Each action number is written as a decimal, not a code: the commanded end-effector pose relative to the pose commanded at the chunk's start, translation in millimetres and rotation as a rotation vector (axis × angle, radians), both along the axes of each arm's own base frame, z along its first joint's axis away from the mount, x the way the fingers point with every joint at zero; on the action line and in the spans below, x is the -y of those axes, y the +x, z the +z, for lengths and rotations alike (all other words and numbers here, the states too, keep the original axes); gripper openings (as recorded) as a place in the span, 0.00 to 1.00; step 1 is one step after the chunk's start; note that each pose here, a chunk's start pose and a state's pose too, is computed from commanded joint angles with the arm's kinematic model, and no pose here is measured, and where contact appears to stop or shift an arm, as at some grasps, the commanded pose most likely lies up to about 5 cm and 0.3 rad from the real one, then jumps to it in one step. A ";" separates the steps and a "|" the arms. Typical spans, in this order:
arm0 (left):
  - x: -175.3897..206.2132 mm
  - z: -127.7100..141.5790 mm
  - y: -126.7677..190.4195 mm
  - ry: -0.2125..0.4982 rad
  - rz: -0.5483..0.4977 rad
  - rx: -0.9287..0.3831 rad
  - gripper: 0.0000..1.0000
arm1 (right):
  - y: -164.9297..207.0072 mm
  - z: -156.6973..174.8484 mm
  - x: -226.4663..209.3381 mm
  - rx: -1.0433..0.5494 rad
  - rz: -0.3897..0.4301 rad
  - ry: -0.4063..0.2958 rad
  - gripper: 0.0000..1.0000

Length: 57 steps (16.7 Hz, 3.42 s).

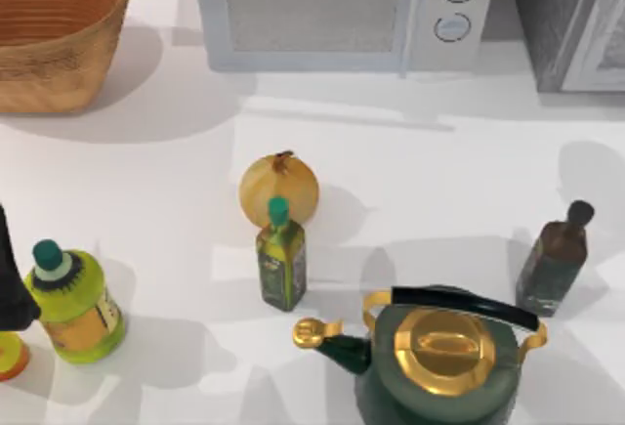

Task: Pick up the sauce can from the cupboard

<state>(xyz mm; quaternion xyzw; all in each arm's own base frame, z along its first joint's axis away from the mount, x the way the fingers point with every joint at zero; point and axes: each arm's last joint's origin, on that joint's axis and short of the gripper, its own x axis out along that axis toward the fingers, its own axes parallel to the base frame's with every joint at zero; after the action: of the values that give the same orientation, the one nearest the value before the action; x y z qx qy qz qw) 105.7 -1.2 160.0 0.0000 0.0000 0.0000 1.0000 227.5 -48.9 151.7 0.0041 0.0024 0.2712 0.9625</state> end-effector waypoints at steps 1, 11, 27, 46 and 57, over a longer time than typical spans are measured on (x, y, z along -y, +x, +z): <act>0.0 0.0 0.0 0.000 0.000 0.000 1.00 | 2.5 -3.9 2.4 -0.001 0.014 0.000 0.00; 0.0 0.0 0.0 0.000 0.000 0.000 1.00 | 17.9 -51.9 26.8 0.003 0.164 -0.002 0.00; 0.0 0.0 0.0 0.000 0.000 0.000 1.00 | 36.0 -61.3 17.3 0.076 0.227 -0.040 0.00; 0.0 0.0 0.0 0.000 0.000 0.000 1.00 | 61.7 -93.4 -10.0 0.008 0.214 -0.005 0.53; 0.0 0.0 0.0 0.000 0.000 0.000 1.00 | 61.7 -93.4 -10.0 0.008 0.214 -0.005 1.00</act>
<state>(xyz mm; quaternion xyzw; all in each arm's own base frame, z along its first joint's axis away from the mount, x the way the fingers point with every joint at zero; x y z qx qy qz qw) 105.7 -1.2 160.0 0.0000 0.0000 0.0000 1.0000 289.2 -38.9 58.3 0.0001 -0.0002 0.3726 0.9280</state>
